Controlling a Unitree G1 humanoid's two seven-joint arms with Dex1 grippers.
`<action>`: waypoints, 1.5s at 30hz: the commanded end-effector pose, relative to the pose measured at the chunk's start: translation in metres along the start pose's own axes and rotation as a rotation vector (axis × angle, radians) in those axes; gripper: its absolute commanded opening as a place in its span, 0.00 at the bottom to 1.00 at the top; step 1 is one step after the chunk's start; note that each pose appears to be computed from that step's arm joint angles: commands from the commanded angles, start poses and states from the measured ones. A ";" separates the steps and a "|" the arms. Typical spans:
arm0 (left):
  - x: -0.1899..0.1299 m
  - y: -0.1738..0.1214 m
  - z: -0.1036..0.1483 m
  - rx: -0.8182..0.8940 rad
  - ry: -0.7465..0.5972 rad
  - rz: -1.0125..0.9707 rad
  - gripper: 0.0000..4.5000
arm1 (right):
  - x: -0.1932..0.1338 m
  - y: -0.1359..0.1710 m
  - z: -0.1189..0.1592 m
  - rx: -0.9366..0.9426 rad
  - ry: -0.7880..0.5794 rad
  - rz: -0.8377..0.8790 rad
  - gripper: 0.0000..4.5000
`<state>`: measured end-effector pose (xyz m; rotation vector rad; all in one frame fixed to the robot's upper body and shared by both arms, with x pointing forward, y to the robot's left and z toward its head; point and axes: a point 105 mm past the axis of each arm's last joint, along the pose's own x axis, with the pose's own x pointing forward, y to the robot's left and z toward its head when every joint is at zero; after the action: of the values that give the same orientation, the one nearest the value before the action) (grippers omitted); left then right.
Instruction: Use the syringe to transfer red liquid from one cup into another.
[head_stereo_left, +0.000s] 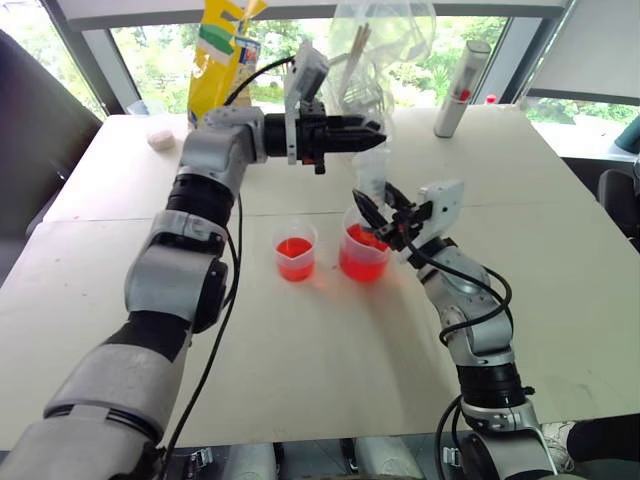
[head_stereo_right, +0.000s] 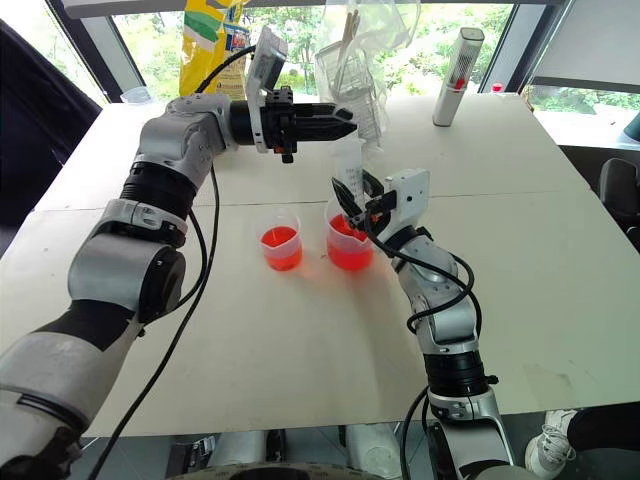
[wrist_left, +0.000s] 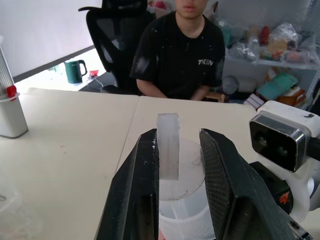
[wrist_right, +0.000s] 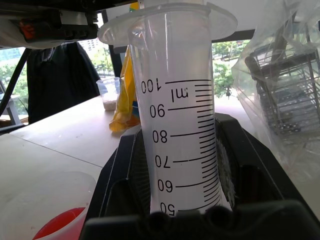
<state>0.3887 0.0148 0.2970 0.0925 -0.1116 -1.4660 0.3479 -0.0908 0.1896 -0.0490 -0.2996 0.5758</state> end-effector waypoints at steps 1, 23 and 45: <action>-0.010 0.003 0.072 0.199 -0.165 0.075 0.15 | -0.002 0.022 -0.015 0.028 0.048 0.091 0.31; -0.010 -0.007 0.044 0.189 -0.091 0.002 0.68 | 0.003 0.015 0.006 -0.022 -0.009 0.085 0.31; -0.094 0.009 0.029 0.185 0.015 0.210 0.99 | 0.008 0.007 0.076 -0.092 -0.155 0.093 0.31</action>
<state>0.3888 0.1056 0.3204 0.1751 -0.2174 -1.2461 0.3412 -0.0866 0.2323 -0.1033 -0.3688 0.6281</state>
